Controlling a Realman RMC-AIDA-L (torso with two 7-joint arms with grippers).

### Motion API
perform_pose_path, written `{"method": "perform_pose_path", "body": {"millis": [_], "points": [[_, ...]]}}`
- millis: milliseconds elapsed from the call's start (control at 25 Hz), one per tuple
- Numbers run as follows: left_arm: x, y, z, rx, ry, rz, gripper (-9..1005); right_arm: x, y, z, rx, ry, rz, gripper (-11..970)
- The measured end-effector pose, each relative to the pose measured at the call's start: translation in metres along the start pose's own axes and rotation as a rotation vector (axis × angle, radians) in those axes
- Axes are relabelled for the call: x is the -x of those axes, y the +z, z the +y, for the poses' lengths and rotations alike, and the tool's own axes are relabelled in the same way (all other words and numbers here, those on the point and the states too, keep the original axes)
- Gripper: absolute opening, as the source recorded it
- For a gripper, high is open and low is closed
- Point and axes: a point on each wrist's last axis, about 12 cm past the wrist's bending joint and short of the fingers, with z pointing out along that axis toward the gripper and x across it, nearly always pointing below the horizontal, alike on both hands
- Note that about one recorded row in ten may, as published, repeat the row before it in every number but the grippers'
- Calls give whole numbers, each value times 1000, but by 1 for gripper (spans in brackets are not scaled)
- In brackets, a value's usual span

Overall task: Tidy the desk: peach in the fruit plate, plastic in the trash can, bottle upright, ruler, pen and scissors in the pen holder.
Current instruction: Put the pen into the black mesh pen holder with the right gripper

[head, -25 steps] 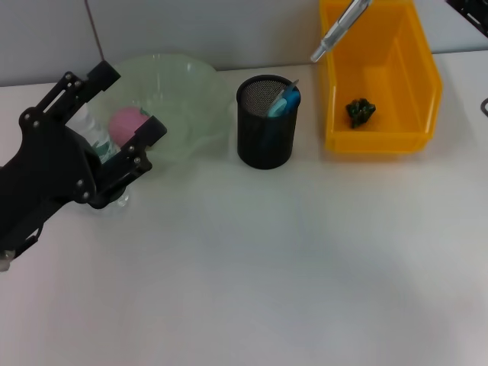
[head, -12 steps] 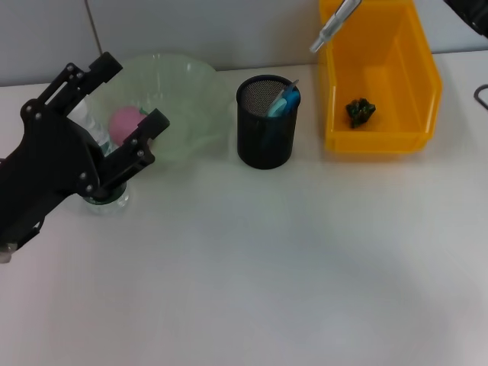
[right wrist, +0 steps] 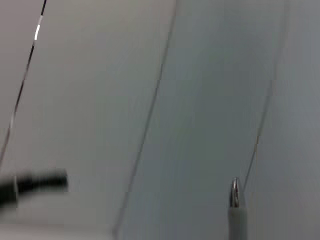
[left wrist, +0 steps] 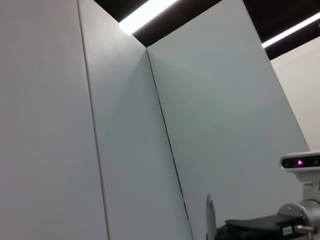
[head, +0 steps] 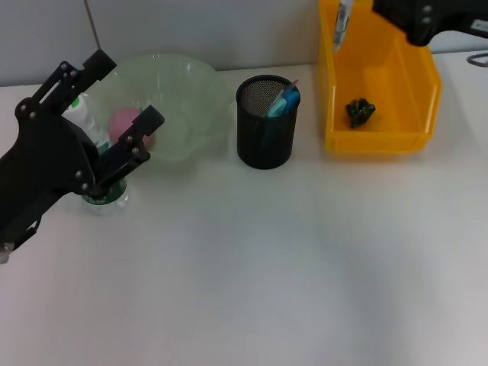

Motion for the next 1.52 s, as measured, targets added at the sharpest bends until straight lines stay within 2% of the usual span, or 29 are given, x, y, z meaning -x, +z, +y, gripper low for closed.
{"method": "perform_pose_path", "body": {"millis": [120,280,680,920,1120,1160,1200,1240,1320,1360,1400,1440,1520], "points": [[-1,-1,0,7,-3,5,753,8,11,-3,5,-193,131,109],[-2,-3,0,19,-4,11,753,14,20,-4,11,-399,212,109],[-1,-3,2,35,30,9,753,20,37,-6,20,-815,394,109],[-2,-3,2,34,90,13,753,20,53,6,5,-1089,449,109],[-4,-6,-1,45,120,24,753,3,66,21,7,-1395,523,110],[-5,-7,-2,49,134,29,753,-2,70,26,2,-1496,551,110],[-5,-7,-2,49,134,29,753,-2,70,26,2,-1496,551,110],[-5,-8,-3,51,140,31,753,-4,74,29,1,-1576,572,110],[-6,-8,-3,53,143,34,753,-6,76,31,-1,-1616,584,110],[-7,-10,-5,57,149,38,753,-9,83,36,-1,-1705,609,110],[-7,-10,-5,58,152,39,753,-9,83,36,-1,-1705,609,110],[-7,-10,-5,58,154,40,753,-12,88,41,12,-1789,626,110],[-8,-11,-7,61,160,41,753,-13,90,43,21,-1826,633,110]]}}
